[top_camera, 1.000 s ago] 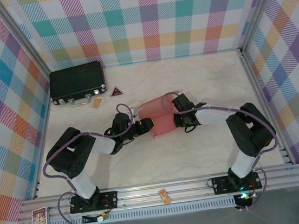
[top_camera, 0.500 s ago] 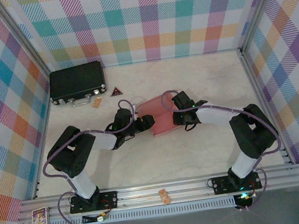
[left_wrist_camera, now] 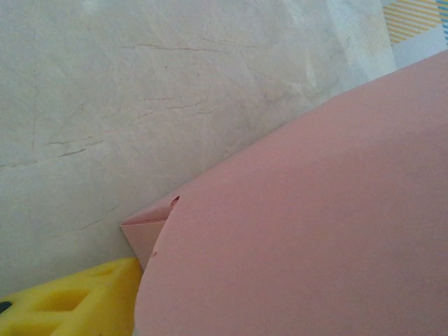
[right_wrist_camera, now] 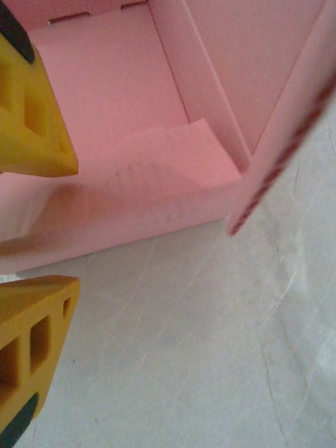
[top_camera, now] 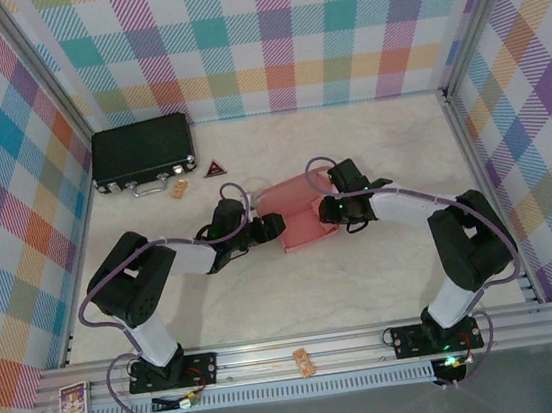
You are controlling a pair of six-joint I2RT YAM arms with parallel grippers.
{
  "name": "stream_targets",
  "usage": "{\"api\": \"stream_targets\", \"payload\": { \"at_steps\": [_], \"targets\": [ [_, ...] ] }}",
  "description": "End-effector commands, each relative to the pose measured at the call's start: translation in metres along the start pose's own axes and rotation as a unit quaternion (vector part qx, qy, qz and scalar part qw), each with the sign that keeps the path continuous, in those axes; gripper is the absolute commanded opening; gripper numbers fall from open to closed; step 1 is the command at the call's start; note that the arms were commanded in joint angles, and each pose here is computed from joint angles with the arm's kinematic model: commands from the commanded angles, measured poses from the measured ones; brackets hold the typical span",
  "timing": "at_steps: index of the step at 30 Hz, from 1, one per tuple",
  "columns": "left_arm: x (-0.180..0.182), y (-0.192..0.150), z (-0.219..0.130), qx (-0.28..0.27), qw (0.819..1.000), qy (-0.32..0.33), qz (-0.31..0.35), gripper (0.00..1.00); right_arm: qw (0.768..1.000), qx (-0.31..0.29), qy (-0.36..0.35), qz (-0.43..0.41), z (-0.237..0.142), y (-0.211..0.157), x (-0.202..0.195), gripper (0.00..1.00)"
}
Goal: Fold the paper box
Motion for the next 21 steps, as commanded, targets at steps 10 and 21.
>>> {"api": "stream_targets", "payload": {
  "at_steps": [10, 21],
  "targets": [
    [-0.005, 0.002, -0.001, 0.003, 1.000, -0.005, 0.009, 0.62, 0.999, 0.026, -0.025, -0.009, 0.020, -0.010, -0.013, 0.26],
    [-0.005, -0.001, 0.002, 0.004, 1.000, -0.017, -0.004, 0.62, 0.998, 0.008, -0.061, -0.030, 0.021, -0.014, -0.021, 0.16]
  ]
}}
Point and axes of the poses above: each hand's point on the last joint's axis, 136 mm out from that joint toward the fingers, its own z axis out along the fingers, its own x axis along the line the jaws close on, y = z × x, the point moved 4 cm from there along -z, back along the fingers, and after that the axes turned 12 degrees about z, right-handed, at the moved point
